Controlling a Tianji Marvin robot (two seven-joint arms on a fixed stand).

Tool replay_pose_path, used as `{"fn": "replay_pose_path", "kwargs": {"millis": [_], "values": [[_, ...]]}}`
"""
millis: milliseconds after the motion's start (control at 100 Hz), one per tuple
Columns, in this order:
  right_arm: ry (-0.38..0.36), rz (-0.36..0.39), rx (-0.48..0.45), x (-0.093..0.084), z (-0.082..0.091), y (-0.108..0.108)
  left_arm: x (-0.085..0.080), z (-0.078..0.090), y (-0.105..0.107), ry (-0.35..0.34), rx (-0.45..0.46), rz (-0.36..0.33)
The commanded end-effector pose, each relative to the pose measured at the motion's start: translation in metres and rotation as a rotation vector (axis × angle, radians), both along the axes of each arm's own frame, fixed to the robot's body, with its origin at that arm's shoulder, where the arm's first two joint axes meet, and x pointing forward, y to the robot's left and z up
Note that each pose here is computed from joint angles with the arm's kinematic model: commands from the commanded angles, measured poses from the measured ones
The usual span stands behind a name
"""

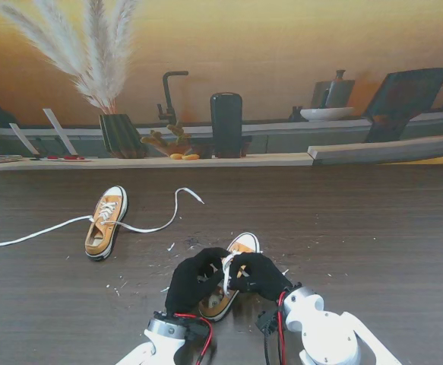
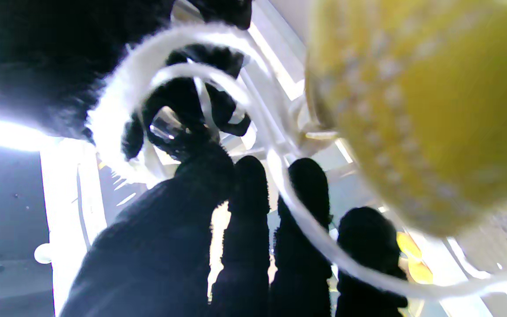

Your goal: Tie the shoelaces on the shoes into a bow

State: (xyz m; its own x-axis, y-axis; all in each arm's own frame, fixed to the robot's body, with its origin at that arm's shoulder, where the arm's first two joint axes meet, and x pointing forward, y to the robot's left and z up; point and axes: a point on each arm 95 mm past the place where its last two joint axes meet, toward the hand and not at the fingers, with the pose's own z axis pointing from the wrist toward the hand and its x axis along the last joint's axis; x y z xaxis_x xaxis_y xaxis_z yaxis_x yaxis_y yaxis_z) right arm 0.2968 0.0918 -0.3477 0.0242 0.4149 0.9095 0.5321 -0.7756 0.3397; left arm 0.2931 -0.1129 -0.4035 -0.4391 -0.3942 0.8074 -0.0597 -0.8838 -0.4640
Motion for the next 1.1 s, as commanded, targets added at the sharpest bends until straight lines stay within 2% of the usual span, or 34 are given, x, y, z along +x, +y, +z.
{"fn": "replay_pose_path", "kwargs": {"millis": [0, 380, 510, 650, 910, 1090], "values": [[0.01, 0.022, -0.003, -0.0023, 0.0003, 0.0025, -0.0053, -0.0103, -0.0007, 0.032, 0.019, -0.031], [0.022, 0.038, -0.002, -0.0019, 0.0014, 0.0055, -0.0027, -0.0117, -0.0023, 0.031, 0.035, -0.069], [0.028, 0.045, -0.005, -0.001, 0.0022, 0.0058, -0.0027, -0.012, -0.0048, 0.046, 0.009, -0.108], [0.028, 0.031, 0.004, -0.0007, 0.0027, 0.0058, -0.0037, -0.0115, -0.0068, 0.046, -0.023, -0.096], [0.019, 0.026, 0.027, -0.0006, 0.0066, 0.0043, -0.0075, -0.0127, -0.0064, 0.045, -0.009, -0.11], [0.047, 0.034, 0.061, -0.0015, 0.0093, 0.0038, -0.0088, -0.0139, -0.0059, 0.05, 0.001, -0.141]]}}
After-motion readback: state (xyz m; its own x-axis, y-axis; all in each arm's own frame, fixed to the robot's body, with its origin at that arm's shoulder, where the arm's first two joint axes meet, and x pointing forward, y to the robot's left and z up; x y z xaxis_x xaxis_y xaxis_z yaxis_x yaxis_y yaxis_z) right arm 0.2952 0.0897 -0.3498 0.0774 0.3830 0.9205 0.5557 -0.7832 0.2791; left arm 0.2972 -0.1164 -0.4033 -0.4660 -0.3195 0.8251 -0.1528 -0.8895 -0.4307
